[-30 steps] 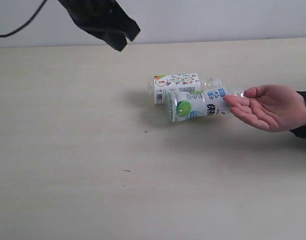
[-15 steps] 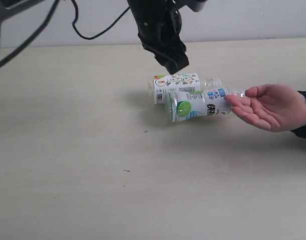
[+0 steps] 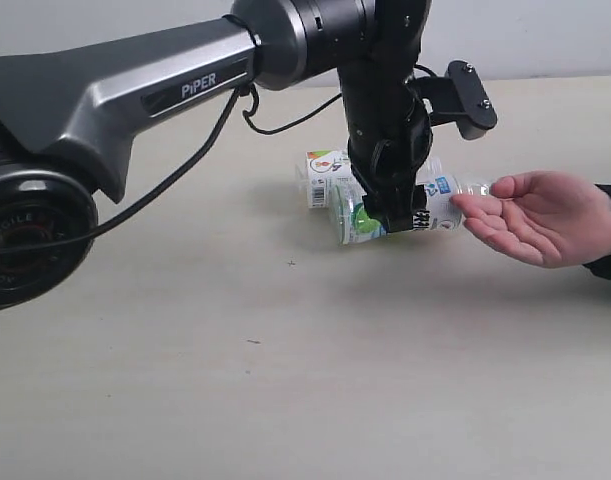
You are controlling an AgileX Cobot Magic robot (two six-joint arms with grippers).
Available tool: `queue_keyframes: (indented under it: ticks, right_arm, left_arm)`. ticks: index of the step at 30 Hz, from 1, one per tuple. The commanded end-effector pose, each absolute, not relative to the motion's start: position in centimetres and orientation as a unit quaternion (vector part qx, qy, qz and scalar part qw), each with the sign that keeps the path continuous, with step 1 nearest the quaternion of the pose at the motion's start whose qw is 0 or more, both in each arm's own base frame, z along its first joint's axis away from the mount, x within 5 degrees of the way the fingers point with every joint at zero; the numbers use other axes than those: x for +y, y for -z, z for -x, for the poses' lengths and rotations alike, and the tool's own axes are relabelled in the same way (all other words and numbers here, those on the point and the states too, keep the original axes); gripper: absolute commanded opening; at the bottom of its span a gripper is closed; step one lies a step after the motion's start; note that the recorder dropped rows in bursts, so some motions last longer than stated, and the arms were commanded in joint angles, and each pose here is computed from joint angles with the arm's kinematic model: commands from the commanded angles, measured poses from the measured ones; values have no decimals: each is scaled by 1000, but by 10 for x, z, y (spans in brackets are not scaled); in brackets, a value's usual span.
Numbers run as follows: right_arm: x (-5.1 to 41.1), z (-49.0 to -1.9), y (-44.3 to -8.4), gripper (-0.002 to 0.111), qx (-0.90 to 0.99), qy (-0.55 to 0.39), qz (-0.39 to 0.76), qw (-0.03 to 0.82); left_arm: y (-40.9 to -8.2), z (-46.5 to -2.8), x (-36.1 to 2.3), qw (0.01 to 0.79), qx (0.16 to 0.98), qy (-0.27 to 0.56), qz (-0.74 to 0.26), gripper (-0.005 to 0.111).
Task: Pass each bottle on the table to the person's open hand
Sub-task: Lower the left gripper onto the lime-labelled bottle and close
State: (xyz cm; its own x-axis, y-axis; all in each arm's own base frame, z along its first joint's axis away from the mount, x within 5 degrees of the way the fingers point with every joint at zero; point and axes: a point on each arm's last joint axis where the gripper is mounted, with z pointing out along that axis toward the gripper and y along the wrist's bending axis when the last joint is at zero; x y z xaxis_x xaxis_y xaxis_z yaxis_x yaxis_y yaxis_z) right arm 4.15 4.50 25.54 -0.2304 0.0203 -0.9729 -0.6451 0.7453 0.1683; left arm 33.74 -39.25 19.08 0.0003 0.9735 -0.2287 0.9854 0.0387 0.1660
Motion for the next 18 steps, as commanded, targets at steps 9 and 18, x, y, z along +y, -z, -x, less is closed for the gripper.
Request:
queue_keyframes:
  ticks: [9,18]
  right_arm:
    - [44,-42,-254,0,730,-281,214,585]
    - [44,-42,-254,0,730,-281,214,585]
  left_arm:
    - [-166,-349,-400,175,688,-8,-704,70]
    - [-160,-350,-401,175,697,-6,-695,70]
